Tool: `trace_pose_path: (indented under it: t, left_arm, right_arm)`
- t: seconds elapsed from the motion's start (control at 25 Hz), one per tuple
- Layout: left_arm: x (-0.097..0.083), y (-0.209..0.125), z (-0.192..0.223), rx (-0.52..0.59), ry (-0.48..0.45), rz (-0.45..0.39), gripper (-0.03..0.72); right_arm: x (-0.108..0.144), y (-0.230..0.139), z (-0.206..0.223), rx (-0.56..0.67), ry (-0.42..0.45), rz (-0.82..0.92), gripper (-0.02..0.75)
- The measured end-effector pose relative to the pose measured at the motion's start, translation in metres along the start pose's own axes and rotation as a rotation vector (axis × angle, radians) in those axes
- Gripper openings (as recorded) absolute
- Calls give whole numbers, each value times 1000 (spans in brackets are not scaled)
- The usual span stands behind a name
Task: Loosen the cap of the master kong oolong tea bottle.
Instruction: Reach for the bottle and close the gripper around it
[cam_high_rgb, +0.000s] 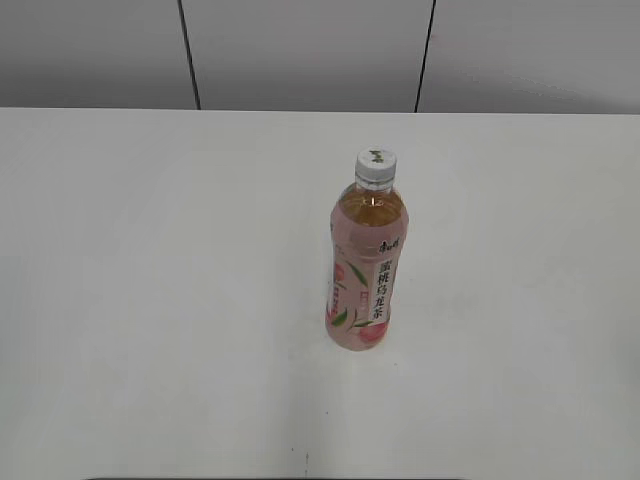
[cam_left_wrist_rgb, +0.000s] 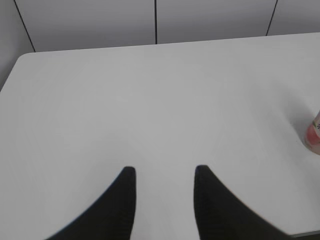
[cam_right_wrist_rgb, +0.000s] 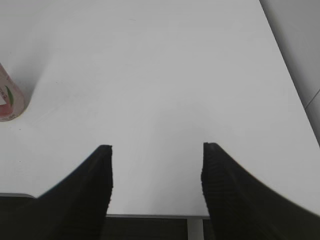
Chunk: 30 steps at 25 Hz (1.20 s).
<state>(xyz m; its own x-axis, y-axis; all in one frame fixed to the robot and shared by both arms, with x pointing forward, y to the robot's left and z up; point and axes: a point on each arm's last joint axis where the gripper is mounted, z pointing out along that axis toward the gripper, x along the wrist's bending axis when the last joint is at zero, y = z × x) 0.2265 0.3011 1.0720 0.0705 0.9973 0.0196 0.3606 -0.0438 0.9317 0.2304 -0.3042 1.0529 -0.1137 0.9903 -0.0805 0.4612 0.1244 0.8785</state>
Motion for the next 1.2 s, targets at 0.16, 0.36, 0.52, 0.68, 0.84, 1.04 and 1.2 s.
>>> trace_pose_path:
  t: [0.16, 0.36, 0.52, 0.68, 0.84, 1.04, 1.2]
  left_arm:
    - [0, 0, 0, 0, 0, 0, 241]
    - [0, 0, 0, 0, 0, 0, 241]
    - [0, 0, 0, 0, 0, 0, 241]
    - [0, 0, 0, 0, 0, 0, 241]
    - [0, 0, 0, 0, 0, 0, 241]
    - [0, 0, 0, 0, 0, 0, 241]
    - [0, 0, 0, 0, -3, -2, 241]
  right_arm:
    - [0, 0, 0, 0, 0, 0, 431]
    - [0, 0, 0, 0, 0, 0, 431]
    - [0, 0, 0, 0, 0, 0, 431]
    - [0, 0, 0, 0, 0, 0, 431]
    - [0, 0, 0, 0, 0, 0, 431]
    - [0, 0, 0, 0, 0, 0, 431]
    - [0, 0, 0, 0, 0, 0, 431]
